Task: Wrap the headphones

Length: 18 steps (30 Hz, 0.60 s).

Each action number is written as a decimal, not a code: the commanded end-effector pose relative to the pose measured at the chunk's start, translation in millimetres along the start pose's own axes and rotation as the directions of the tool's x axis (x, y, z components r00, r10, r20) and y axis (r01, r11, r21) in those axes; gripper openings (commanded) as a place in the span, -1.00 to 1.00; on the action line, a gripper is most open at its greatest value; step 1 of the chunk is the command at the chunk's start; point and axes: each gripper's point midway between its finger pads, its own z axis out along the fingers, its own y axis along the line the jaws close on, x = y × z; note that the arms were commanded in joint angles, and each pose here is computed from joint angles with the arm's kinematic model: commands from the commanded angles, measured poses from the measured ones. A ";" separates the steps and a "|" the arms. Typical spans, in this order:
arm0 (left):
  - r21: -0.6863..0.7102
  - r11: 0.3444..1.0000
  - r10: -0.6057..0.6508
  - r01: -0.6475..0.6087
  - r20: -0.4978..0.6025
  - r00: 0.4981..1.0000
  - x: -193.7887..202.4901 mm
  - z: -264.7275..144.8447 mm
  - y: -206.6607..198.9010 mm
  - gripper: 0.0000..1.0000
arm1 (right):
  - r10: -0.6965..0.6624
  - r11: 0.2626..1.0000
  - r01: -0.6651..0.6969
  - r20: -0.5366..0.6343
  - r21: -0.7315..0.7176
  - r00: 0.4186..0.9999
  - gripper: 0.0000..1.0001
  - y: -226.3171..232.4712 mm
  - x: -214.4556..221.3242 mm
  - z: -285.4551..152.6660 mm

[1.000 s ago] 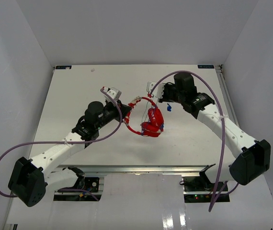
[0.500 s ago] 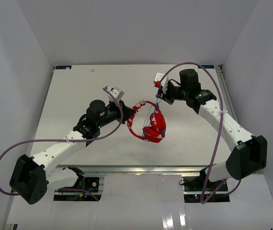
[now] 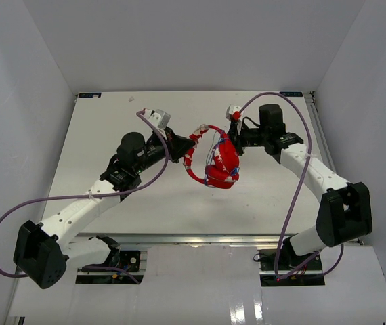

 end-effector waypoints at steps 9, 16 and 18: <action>0.015 0.997 -0.078 0.077 0.171 0.982 -67.0 6.5 -18.2 -1.00 | 0.207 0.923 -0.106 0.247 -0.370 0.947 -0.61 42.7 -37.1 10.6; -0.202 0.965 -0.112 0.165 0.249 0.962 -65.7 4.2 26.5 -1.00 | 0.280 0.909 -0.176 0.240 -0.378 0.929 -0.79 47.5 -12.9 15.9; -0.271 0.938 -0.139 0.216 0.277 0.951 -58.8 2.7 43.5 -1.00 | 0.300 0.906 -0.200 0.232 -0.374 0.925 -0.82 48.3 -5.0 17.5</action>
